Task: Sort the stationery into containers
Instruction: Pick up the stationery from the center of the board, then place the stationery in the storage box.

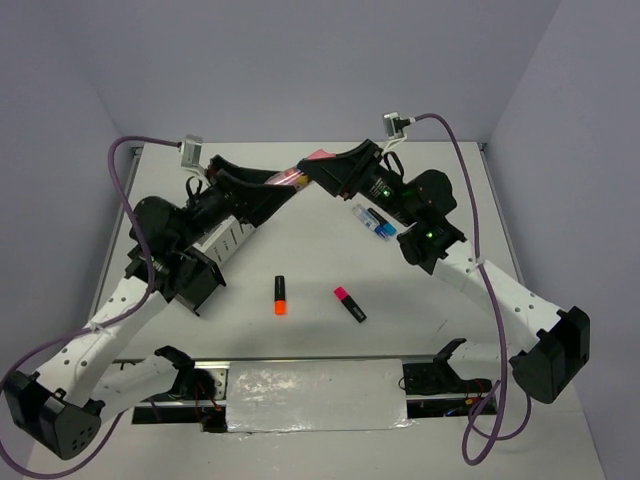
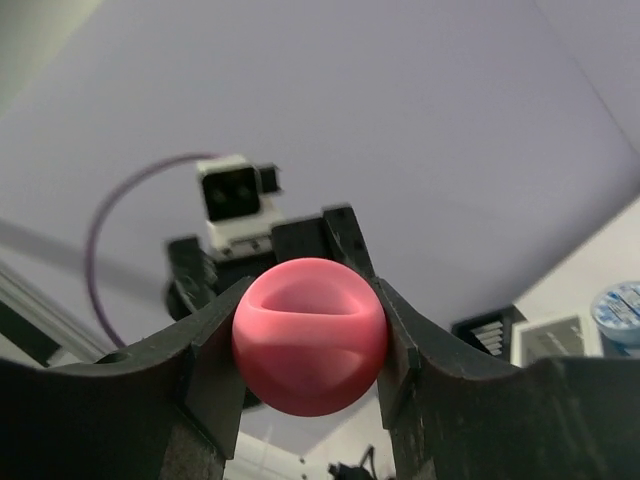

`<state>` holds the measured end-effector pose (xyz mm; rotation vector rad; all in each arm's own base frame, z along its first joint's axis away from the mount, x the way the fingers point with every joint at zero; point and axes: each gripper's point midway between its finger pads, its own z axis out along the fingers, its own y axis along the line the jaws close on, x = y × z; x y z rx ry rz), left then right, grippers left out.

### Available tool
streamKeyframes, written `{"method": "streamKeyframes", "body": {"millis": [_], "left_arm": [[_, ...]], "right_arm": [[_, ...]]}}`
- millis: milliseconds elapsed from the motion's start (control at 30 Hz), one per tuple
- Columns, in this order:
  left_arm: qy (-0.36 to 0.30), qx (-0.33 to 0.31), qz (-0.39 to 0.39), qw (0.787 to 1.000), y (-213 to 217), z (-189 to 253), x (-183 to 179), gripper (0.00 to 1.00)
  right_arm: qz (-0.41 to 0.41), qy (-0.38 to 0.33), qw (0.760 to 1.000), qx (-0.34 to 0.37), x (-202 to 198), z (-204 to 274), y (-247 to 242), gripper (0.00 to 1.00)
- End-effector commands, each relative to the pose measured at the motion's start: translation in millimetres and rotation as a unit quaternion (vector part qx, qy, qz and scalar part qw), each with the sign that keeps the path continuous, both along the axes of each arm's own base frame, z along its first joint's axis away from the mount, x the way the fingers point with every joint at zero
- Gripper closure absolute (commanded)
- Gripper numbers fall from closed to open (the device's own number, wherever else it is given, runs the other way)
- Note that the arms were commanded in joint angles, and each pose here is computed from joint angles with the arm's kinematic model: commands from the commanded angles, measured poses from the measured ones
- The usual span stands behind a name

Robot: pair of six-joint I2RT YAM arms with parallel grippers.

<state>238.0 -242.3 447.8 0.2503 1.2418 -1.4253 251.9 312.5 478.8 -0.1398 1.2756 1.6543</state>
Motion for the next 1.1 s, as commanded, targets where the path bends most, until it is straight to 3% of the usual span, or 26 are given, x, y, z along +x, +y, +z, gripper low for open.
{"method": "streamKeyframes", "body": {"millis": [0, 33, 67, 100, 133, 167, 200, 233, 267, 300, 333, 400, 533, 767, 933, 1067], "left_arm": [[0.044, 0.077, 0.083, 0.993, 11, -8, 24, 0.01], [0.037, 0.092, 0.165, 0.981, 32, 13, 41, 0.01], [0.145, 0.176, 0.209, 0.951, 47, -42, 55, 0.01], [0.183, 0.209, 0.256, 0.926, 65, -53, 60, 0.01], [0.202, 0.209, 0.379, 0.879, 114, -31, 68, 0.01], [0.276, 0.285, 0.427, 0.813, 148, -71, 52, 0.01], [0.310, 0.296, 0.478, 0.767, 173, -77, 47, 0.01], [0.313, 0.291, 0.524, 0.737, 197, -61, 37, 0.01], [0.313, 0.300, 0.589, 0.682, 229, -58, 26, 0.01], [0.323, 0.319, 0.608, 0.651, 245, -62, 11, 0.01], [0.316, 0.322, 0.622, 0.640, 254, -58, 6, 0.01], [0.306, 0.333, 0.631, 0.630, 263, -54, 1, 0.01], [0.312, 0.344, 0.614, 0.638, 258, -54, 0, 0.01], [0.298, 0.331, 0.584, 0.679, 250, -44, -8, 0.01], [0.280, 0.311, 0.548, 0.724, 237, -44, -14, 0.01], [0.274, 0.316, 0.541, 0.730, 237, -43, -20, 0.01]], "right_arm": [[-0.035, -0.026, 0.998, -0.042, 15, -9, -8, 1.00], [-0.048, -0.022, 0.997, -0.060, 25, -16, -9, 1.00], [-0.070, -0.008, 0.992, -0.108, 40, -37, -9, 1.00], [-0.086, -0.005, 0.987, -0.134, 51, -46, -10, 1.00], [-0.099, -0.002, 0.982, -0.158, 65, -51, -5, 1.00], [-0.106, 0.009, 0.974, -0.200, 75, -71, -1, 1.00], [-0.113, 0.028, 0.968, -0.221, 91, -92, 7, 1.00], [-0.107, 0.027, 0.968, -0.225, 90, -93, 17, 1.00], [-0.103, 0.028, 0.968, -0.226, 92, -98, 26, 1.00], [-0.097, 0.042, 0.965, -0.239, 99, -118, 41, 1.00], [-0.089, 0.034, 0.967, -0.238, 92, -115, 60, 1.00], [-0.082, 0.041, 0.961, -0.261, 98, -141, 91, 1.00], [-0.073, 0.020, 0.961, -0.265, 101, -133, 145, 1.00], [-0.062, -0.013, 0.943, -0.326, 109, -159, 202, 1.00], [-0.053, -0.031, 0.933, -0.356, 121, -184, 222, 1.00], [-0.023, -0.042, 0.931, -0.362, 121, -194, 237, 1.00]]}}
